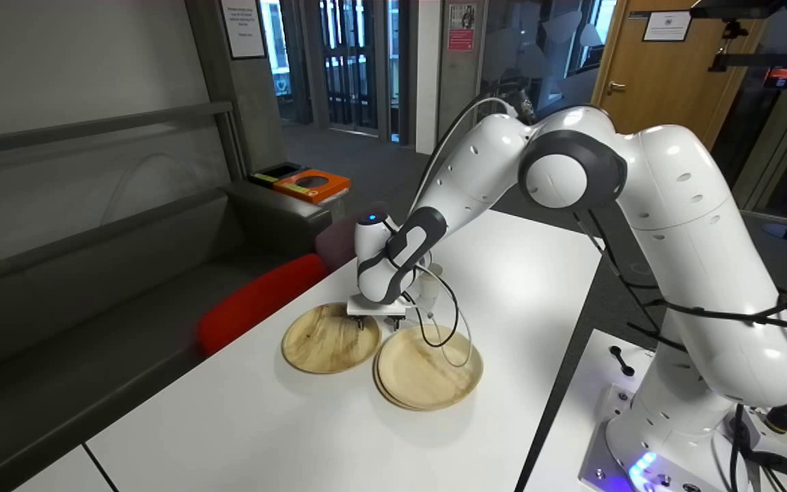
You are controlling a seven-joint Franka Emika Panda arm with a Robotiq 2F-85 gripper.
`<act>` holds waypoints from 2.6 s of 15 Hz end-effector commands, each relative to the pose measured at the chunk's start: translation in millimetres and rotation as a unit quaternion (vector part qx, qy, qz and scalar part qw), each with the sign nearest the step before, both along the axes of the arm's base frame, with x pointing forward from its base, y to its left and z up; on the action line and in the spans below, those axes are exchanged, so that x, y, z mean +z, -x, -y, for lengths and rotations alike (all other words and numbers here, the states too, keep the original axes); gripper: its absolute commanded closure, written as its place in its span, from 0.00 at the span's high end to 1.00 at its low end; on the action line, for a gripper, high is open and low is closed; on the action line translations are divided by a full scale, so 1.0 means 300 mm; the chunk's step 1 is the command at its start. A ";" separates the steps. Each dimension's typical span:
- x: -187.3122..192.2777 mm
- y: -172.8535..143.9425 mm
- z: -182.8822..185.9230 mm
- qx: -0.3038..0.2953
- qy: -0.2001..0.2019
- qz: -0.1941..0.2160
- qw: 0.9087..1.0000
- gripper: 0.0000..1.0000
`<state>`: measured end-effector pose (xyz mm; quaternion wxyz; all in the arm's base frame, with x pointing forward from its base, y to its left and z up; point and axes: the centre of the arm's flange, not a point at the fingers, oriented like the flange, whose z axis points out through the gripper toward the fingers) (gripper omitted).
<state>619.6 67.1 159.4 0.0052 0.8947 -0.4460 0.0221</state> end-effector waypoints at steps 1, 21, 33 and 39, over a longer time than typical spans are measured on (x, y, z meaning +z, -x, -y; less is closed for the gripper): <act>-0.015 -0.045 0.011 -0.010 0.006 0.015 1.000 0.72; 0.036 -0.165 -0.016 -0.031 0.013 0.052 0.998 0.57; 0.018 -0.087 -0.013 -0.010 0.008 0.012 1.000 1.00; 0.002 -0.074 -0.020 -0.008 0.010 -0.009 1.000 1.00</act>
